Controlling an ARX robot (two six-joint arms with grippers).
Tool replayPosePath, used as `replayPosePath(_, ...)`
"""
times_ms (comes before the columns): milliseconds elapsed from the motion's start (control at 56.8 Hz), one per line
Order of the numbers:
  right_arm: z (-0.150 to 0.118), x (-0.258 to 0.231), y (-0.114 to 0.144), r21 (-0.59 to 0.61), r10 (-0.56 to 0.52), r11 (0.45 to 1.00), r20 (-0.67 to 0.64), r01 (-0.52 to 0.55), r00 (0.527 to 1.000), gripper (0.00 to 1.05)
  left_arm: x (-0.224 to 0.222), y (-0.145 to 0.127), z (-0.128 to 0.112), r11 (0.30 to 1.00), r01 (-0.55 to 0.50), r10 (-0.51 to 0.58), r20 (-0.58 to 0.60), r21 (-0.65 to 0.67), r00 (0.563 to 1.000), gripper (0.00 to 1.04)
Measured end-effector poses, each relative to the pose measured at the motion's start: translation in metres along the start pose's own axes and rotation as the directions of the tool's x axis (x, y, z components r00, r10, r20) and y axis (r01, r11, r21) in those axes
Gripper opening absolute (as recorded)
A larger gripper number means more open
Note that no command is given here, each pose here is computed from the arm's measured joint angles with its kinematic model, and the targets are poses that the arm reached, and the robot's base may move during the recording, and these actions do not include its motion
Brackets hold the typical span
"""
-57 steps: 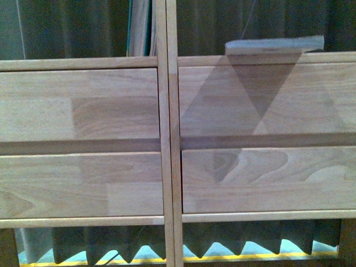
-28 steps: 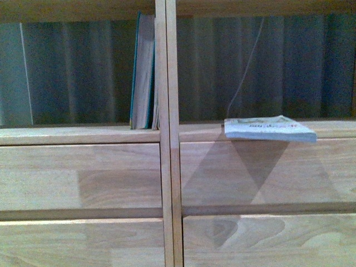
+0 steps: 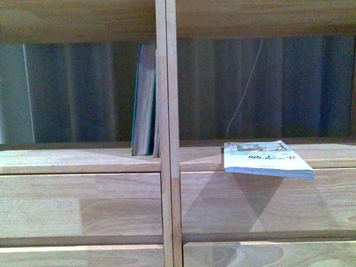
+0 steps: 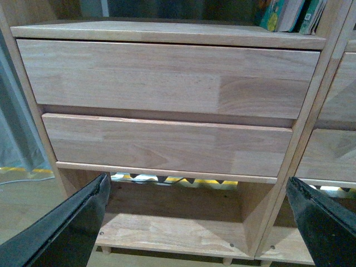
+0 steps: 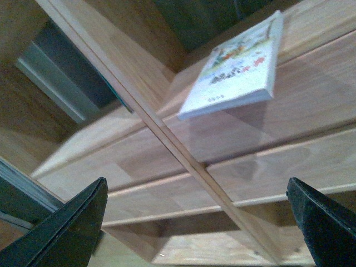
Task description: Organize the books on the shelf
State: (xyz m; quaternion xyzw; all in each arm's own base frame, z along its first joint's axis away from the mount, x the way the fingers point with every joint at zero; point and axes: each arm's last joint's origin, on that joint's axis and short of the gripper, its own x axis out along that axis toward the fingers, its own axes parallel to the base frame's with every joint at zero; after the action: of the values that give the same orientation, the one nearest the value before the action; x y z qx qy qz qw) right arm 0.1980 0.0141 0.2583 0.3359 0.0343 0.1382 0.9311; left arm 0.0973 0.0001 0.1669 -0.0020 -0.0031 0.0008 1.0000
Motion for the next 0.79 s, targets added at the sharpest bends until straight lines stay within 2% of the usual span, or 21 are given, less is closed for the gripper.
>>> replayPosePath(123, -0.004, 0.048, -0.012, 0.156, -0.028, 0.987, -0.034, 0.033, 0.999, 0.98, 0.0, 0.0, 0.0, 1.0, 0.0, 0.0, 0.0, 0.0, 1.0, 0.98)
replayPosePath(264, -0.016, 0.089, -0.036, 0.342, -0.097, 0.932, -0.086, 0.12, 0.992, 0.98, 0.0, 0.0, 0.0, 1.0, 0.0, 0.0, 0.0, 0.0, 1.0, 0.98)
replayPosePath(405, -0.023, 0.11, -0.045, 0.433, -0.126, 0.887, -0.104, 0.159, 0.987, 0.98, 0.0, 0.0, 0.0, 1.0, 0.0, 0.0, 0.0, 0.0, 1.0, 0.98)
replayPosePath(616, -0.024, 0.141, -0.039, 0.534, -0.119, 0.833, -0.081, 0.144, 0.99, 0.98, 0.0, 0.0, 0.0, 1.0, 0.0, 0.0, 0.0, 0.0, 1.0, 0.98)
replayPosePath(792, -0.022, 0.171, -0.034, 0.586, -0.166, 0.795, -0.034, 0.154, 0.986, 0.98, 0.0, 0.0, 0.0, 1.0, 0.0, 0.0, 0.0, 0.0, 1.0, 0.98)
